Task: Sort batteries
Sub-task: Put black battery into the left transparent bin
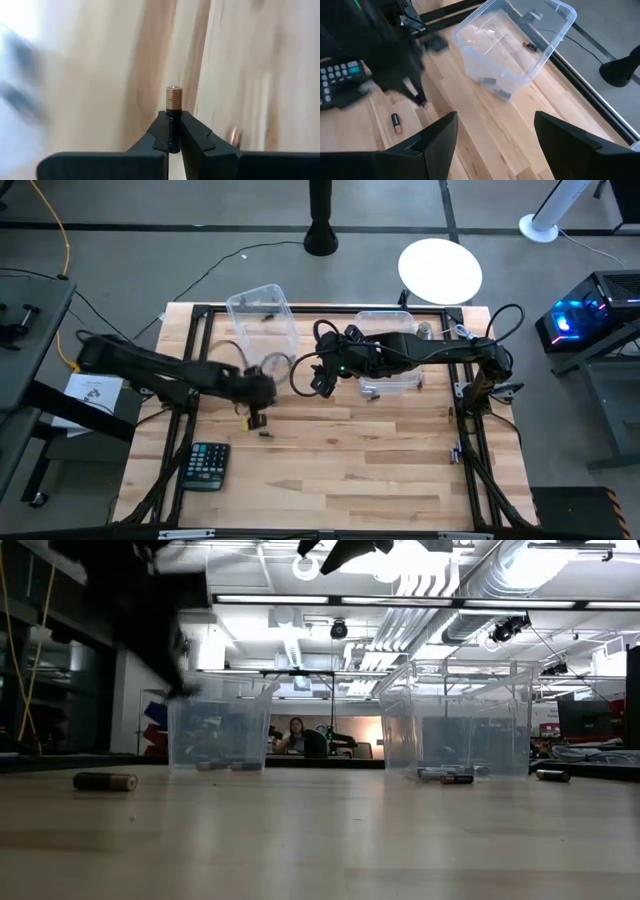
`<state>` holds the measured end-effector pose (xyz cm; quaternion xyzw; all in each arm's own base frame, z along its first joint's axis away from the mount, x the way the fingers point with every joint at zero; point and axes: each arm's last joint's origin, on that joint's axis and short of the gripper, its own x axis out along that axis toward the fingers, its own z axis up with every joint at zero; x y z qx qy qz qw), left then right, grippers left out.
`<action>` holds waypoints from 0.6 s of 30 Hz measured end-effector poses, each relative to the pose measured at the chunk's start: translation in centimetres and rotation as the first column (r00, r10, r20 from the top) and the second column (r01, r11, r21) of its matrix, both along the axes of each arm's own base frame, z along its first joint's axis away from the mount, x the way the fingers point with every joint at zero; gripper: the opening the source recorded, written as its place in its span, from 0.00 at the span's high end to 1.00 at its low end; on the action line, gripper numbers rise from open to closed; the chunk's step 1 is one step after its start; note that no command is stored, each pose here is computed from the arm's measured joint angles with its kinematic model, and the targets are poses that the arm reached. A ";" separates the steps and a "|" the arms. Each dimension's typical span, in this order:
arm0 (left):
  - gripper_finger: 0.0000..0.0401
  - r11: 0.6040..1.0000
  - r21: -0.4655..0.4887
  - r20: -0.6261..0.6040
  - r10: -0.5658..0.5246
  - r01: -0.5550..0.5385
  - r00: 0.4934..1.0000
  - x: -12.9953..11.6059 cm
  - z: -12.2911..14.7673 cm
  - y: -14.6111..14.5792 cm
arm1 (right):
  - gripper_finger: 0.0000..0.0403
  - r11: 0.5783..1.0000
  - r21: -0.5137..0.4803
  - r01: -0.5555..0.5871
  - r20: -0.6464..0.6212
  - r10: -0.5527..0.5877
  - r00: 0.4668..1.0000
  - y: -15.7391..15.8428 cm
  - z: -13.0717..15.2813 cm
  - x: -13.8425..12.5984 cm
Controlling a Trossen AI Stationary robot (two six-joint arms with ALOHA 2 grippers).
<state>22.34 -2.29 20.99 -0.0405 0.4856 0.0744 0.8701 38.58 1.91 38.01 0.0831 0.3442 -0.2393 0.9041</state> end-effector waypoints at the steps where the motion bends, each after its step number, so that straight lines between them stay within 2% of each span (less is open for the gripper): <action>1: 0.98 1.000 0.030 0.065 0.005 -0.007 0.998 -0.3 1.5 0.2 | 0.36 1.000 0.000 0.000 0.000 0.000 1.000 0.0 0.0 0.0; 3: 0.98 0.992 0.108 0.214 0.046 -0.070 0.976 -0.9 4.4 0.8 | 0.36 1.000 -0.001 0.001 0.000 -0.001 1.000 0.0 0.0 0.0; 5: 0.97 0.961 0.199 0.325 0.118 -0.190 0.938 -1.9 6.5 1.9 | 0.36 1.000 -0.008 0.008 0.002 -0.008 1.000 0.0 0.0 0.0; 7: 0.95 0.913 0.265 0.339 0.214 -0.311 0.916 -2.7 6.9 3.4 | 0.36 1.000 -0.016 0.016 0.004 -0.016 1.000 -0.1 0.0 0.0; 9: 0.93 0.875 0.291 0.301 0.301 -0.388 0.905 -3.2 6.7 5.2 | 0.36 1.000 -0.016 0.016 0.009 -0.016 1.000 -0.1 0.1 0.0; 11: 0.90 0.854 0.298 0.221 0.373 -0.427 0.901 -3.4 5.8 7.1 | 0.36 1.000 -0.016 0.017 0.017 -0.017 1.000 -0.1 0.1 0.1; 13: 0.84 0.854 0.282 0.180 0.400 -0.437 0.899 -3.2 5.2 8.7 | 0.36 1.000 -0.016 0.018 0.029 -0.018 0.999 -0.1 0.2 0.2; 15: 0.77 0.855 0.248 0.174 0.423 -0.455 0.889 -3.0 5.1 9.9 | 0.36 1.000 -0.010 0.023 0.036 -0.023 0.999 -0.1 0.2 0.2; 18: 0.66 0.851 0.191 0.205 0.452 -0.489 0.868 -2.8 6.3 10.7 | 0.36 0.999 0.008 0.034 0.040 -0.034 0.999 0.1 0.2 0.2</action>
